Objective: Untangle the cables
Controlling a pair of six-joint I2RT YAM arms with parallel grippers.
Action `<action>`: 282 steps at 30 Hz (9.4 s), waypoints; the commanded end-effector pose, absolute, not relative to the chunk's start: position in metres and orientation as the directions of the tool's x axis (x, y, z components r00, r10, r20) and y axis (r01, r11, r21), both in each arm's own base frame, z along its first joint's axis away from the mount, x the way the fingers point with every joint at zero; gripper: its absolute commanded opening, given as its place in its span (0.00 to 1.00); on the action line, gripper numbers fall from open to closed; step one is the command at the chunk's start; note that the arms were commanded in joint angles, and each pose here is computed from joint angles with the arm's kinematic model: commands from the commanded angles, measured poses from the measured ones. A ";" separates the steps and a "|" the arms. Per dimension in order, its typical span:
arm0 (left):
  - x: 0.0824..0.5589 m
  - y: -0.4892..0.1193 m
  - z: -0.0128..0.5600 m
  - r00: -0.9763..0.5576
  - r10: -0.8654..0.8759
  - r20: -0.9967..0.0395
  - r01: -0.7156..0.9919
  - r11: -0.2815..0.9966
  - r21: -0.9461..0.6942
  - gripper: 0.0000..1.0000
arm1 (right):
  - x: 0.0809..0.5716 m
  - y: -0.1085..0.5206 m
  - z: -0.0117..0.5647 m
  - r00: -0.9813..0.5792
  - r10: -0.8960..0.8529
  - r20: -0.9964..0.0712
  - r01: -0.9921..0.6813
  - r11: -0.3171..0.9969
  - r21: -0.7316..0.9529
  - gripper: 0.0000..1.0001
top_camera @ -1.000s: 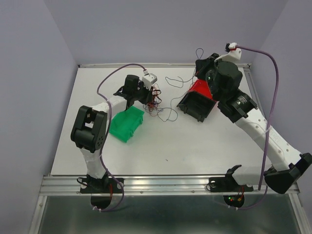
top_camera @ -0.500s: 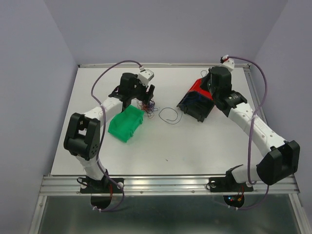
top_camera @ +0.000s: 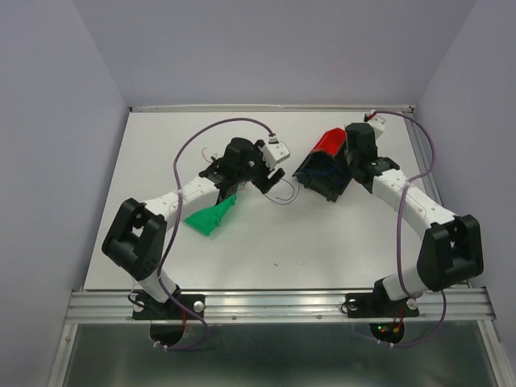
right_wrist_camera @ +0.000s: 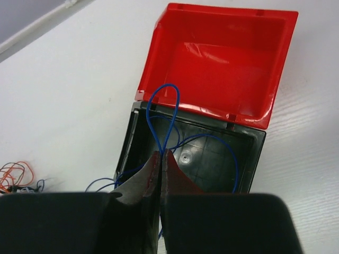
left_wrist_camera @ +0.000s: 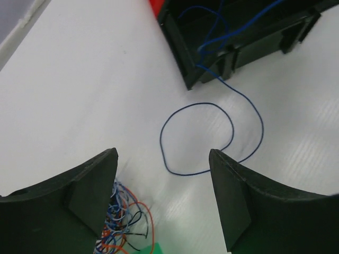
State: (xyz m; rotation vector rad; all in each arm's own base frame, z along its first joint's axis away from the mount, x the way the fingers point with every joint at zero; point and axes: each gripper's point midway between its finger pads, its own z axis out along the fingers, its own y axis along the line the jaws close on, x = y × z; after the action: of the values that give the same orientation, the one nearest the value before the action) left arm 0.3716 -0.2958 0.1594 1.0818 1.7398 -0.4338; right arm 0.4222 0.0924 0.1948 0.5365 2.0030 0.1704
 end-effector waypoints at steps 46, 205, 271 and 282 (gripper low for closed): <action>0.367 -0.381 0.246 0.074 0.473 -0.878 0.898 0.352 0.265 0.00 | 0.425 0.106 0.032 -0.659 0.446 -0.606 0.407 0.889 0.212 0.01; 0.438 -0.192 0.154 -0.311 0.446 -0.839 0.635 0.755 0.166 0.87 | 0.397 0.145 0.059 -0.836 0.017 -0.549 0.019 1.000 0.002 0.01; 0.307 -0.284 0.359 0.139 0.153 -0.979 0.916 0.356 0.185 0.00 | 0.297 0.335 0.219 -0.319 0.056 -0.946 -0.814 0.494 0.304 0.58; 0.368 -0.202 0.369 0.121 0.132 -0.984 0.622 0.763 0.179 0.00 | 0.309 0.289 0.260 -0.222 0.179 -0.959 -0.678 0.679 0.283 0.01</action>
State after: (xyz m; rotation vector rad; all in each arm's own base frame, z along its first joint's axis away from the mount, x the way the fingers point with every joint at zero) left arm 0.3347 -0.2450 0.3430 0.9234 1.4508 -0.6467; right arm 0.2997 0.3114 0.1957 -0.5481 1.7781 0.9087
